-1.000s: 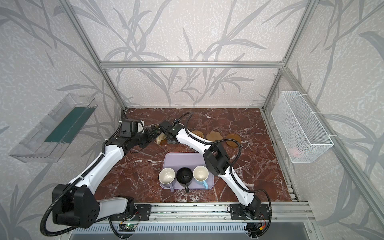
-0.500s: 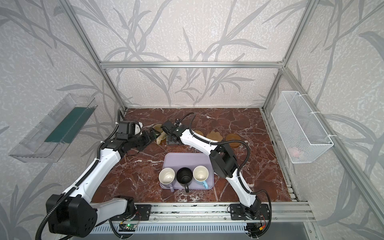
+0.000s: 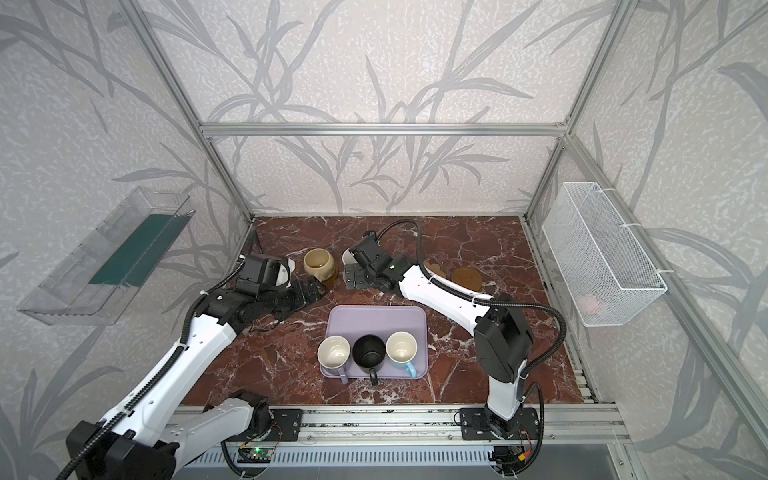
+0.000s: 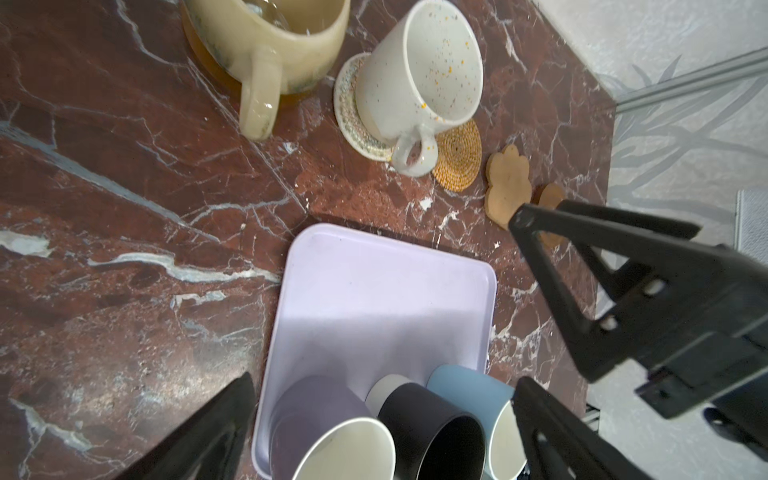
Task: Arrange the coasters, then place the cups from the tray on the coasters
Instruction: 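Release the white speckled mug and draw both grippers back toward the tray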
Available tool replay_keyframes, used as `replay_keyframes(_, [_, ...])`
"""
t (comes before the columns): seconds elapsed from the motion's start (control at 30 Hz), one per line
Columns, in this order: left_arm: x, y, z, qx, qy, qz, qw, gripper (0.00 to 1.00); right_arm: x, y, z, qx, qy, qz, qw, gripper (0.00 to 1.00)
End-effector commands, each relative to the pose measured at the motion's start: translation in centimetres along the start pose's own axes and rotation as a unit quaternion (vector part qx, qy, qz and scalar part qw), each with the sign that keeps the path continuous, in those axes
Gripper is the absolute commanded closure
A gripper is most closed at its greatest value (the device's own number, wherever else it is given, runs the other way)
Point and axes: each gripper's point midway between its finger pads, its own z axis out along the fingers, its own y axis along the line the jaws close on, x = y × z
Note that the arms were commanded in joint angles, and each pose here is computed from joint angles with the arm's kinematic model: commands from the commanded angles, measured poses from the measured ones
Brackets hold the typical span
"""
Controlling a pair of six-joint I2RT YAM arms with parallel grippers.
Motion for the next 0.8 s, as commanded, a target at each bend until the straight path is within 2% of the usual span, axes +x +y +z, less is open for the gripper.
replay_keyframes(0.0, [1.8, 1.4, -0.3, -0.046, 0.014, 0.002, 0.999, 0.01, -0.3, 0.4, -2.9, -0.036, -0.011, -0.029, 0.999, 0.01])
replay_keyframes(0.23, [6.1, 2.2, 0.4, -0.080, 0.056, 0.019, 0.995, 0.01, 3.4, -0.2, -5.9, -0.091, 0.004, -0.030, 0.995, 0.01])
replay_keyframes(0.37, [7.4, 2.1, 0.5, -0.067, 0.062, 0.007, 0.996, 0.01, 5.2, -0.4, -7.1, -0.113, 0.021, -0.046, 0.992, 0.01])
replay_keyframes(0.47, [8.7, 2.5, 0.6, -0.082, 0.074, 0.013, 0.994, 0.01, 5.9, -0.9, -7.8, -0.113, 0.023, -0.055, 0.992, 0.01])
replay_keyframes(0.6, [10.3, 4.0, 0.0, -0.134, 0.093, 0.044, 0.986, 0.01, 6.8, -1.9, -7.9, -0.096, 0.037, -0.060, 0.993, 0.01])
replay_keyframes(0.77, [12.1, 4.2, 0.4, -0.128, 0.092, 0.031, 0.987, 0.01, 7.4, -1.7, -7.8, -0.103, 0.046, -0.051, 0.992, 0.01])
